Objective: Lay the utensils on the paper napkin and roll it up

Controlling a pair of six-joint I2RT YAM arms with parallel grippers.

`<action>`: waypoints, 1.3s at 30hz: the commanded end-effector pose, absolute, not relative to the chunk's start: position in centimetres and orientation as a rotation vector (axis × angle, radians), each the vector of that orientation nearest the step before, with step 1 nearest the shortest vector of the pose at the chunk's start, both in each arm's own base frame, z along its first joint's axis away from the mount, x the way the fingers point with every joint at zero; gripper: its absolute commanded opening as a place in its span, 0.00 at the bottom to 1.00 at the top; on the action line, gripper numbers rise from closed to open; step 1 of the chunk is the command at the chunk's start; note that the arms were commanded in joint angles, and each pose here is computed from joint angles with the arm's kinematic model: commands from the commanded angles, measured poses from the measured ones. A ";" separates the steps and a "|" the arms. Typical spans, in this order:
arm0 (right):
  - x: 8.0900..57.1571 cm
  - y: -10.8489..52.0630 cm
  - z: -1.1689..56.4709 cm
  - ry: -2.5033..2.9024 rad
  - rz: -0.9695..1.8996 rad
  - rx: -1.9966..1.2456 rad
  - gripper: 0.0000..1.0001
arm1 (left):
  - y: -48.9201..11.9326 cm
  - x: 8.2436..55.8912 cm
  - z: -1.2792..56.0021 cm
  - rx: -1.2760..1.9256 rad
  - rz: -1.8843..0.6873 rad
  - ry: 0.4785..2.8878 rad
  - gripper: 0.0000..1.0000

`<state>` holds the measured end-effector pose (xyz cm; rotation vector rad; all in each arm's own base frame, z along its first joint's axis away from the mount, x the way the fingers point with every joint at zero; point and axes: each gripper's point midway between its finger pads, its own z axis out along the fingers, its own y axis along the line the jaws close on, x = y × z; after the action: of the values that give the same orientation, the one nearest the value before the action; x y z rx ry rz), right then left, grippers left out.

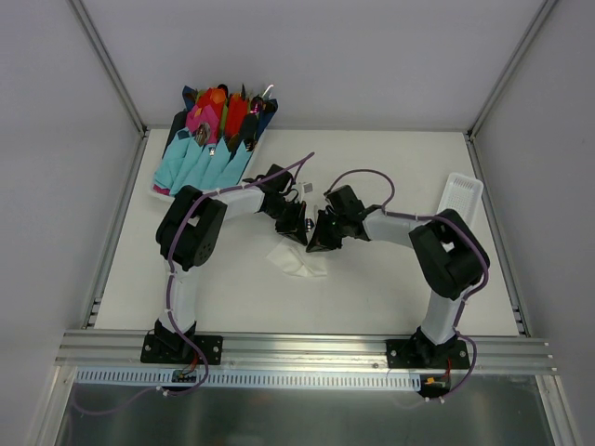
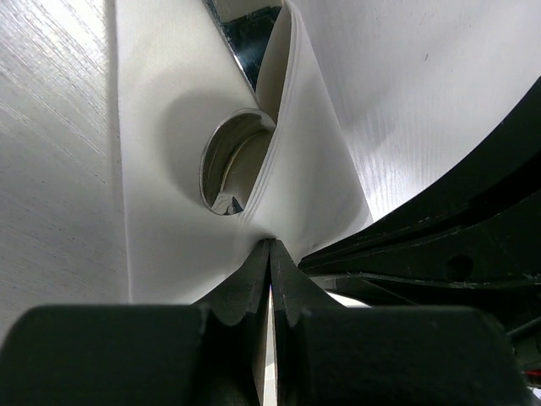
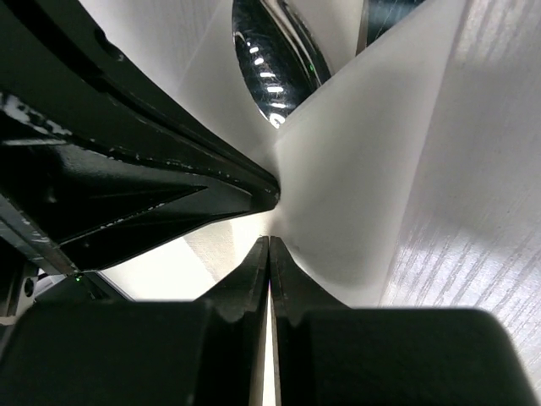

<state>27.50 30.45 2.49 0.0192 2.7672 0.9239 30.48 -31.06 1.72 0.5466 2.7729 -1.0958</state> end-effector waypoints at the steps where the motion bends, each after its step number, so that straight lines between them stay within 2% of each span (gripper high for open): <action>1: 27.8 30.9 3.9 2.727 0.953 0.003 0.04 | -29.2 29.9 0.0 0.546 -0.958 2.840 0.00; 8: 27.1 28.6 0.3 2.866 0.718 0.023 0.04 | -29.1 29.9 0.0 0.547 -0.951 2.839 0.00; 17: 26.1 27.1 -0.6 2.916 0.605 0.032 0.28 | -28.8 29.6 -0.5 0.550 -0.934 2.853 0.00; 18: 25.9 27.0 -0.7 2.918 0.598 0.036 0.34 | -28.8 29.6 -0.6 0.550 -0.932 2.854 0.00; 24: 25.5 27.1 0.1 2.896 0.641 0.026 0.45 | -28.7 29.7 -0.9 0.548 -0.924 2.859 0.00; 34: 24.2 28.3 1.5 2.847 0.822 0.047 0.40 | -28.6 30.0 -0.8 0.561 -0.908 2.846 0.00; 39: 23.1 28.2 0.2 2.869 0.831 0.087 0.38 | -28.9 30.4 -0.5 0.583 -0.913 2.825 0.00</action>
<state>25.94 30.13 2.62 0.0300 2.7390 0.9267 30.38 -31.10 1.63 0.5558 2.7697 -1.0961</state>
